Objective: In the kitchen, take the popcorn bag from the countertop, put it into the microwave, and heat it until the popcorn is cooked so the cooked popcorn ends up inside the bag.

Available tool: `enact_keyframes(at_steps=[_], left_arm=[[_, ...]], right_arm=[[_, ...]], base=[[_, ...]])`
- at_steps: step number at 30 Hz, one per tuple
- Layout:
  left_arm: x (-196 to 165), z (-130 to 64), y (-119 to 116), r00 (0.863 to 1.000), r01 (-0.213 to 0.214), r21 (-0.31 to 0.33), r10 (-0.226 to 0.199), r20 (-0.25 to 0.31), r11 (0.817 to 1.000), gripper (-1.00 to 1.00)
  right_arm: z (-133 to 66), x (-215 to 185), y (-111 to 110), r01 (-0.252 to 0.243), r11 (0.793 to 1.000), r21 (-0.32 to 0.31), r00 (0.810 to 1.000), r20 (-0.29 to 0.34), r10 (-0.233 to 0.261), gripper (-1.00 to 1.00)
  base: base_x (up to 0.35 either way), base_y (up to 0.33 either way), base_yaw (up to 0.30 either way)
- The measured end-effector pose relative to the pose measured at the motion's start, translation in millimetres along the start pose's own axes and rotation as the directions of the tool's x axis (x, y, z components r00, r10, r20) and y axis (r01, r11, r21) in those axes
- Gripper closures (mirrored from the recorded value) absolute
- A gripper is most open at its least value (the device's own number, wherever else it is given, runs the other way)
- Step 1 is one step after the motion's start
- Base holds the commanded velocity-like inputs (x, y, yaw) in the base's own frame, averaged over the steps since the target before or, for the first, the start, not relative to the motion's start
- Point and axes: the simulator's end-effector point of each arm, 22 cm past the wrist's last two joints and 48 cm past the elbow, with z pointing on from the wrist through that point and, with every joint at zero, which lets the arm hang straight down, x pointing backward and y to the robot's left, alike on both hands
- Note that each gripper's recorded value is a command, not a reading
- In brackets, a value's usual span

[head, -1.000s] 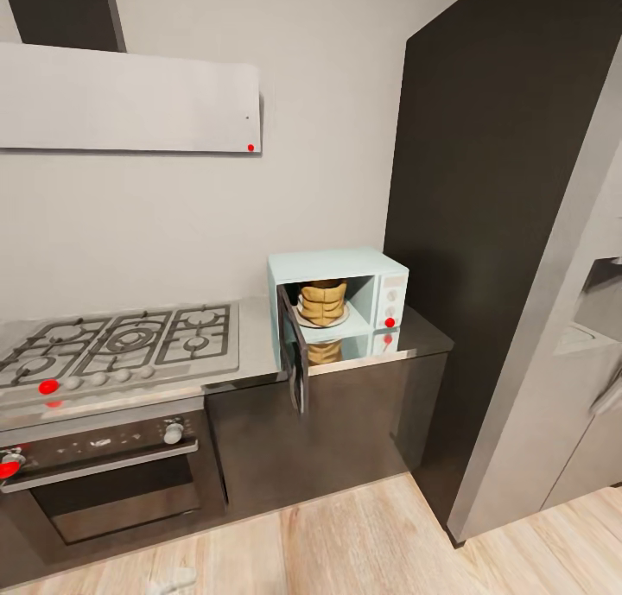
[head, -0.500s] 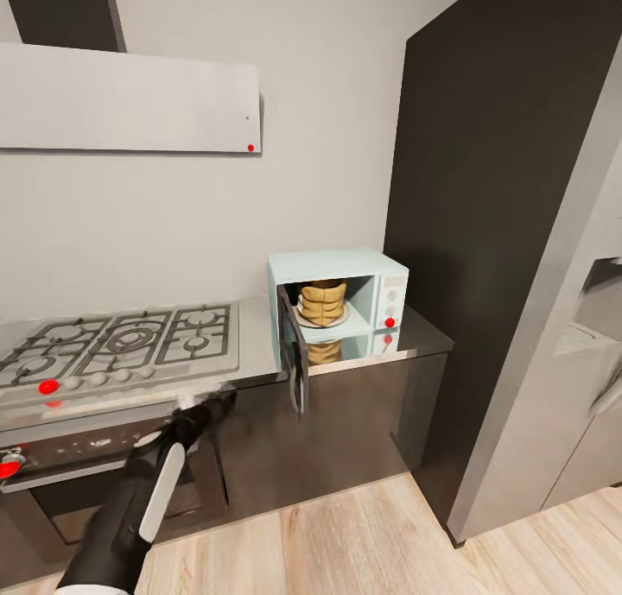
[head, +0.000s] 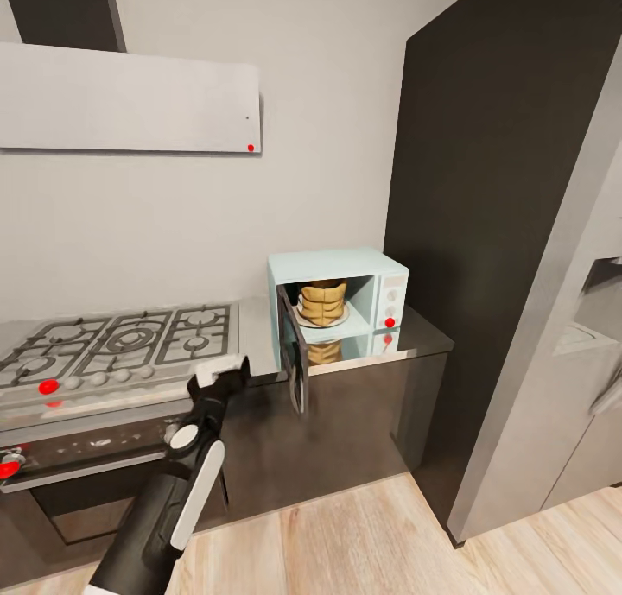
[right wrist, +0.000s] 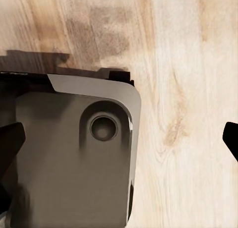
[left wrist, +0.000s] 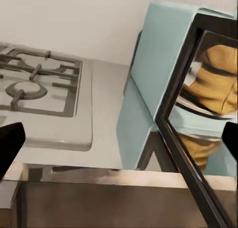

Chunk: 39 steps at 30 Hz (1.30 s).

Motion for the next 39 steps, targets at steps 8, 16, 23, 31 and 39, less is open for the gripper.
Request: enact_keyframes(at_steps=[8,16,23,31,39], left_arm=[[18,3.2,-21,0.999,0.011,0.17,-0.004,-0.04,0.985,-1.0],[11,1.7,17,0.997,0.022,0.397,0.01,-0.079,0.918,-1.0],[-5,4.8,49,0.998,0.053,0.366,-0.035,-0.054,0.929,-1.0],[15,-5.1,-3,0.996,0.019,0.456,0.021,-0.083,0.89,-1.0],[16,-5.8,-5,0.996,0.022,0.461,0.021,-0.087,0.887,-1.0]], right_arm=[[-0.1,0,-1,0.0,1.0,0.001,1.0,0.001,0.0,-1.0],[-0.1,-1,-1,0.001,1.0,0.0,1.0,0.003,-0.001,-1.0],[0.1,-1,1,-0.001,1.0,-0.002,1.0,0.003,0.001,-1.0],[-0.1,0,-1,-0.004,1.0,-0.001,1.0,-0.002,0.004,-1.0],[-0.1,0,-1,-0.003,1.0,-0.001,1.0,-0.002,0.003,-1.0]], base=[[0.0,0.0,0.0],[0.0,0.0,0.0],[0.0,0.0,0.0],[0.0,0.0,0.0],[0.0,0.0,0.0]])
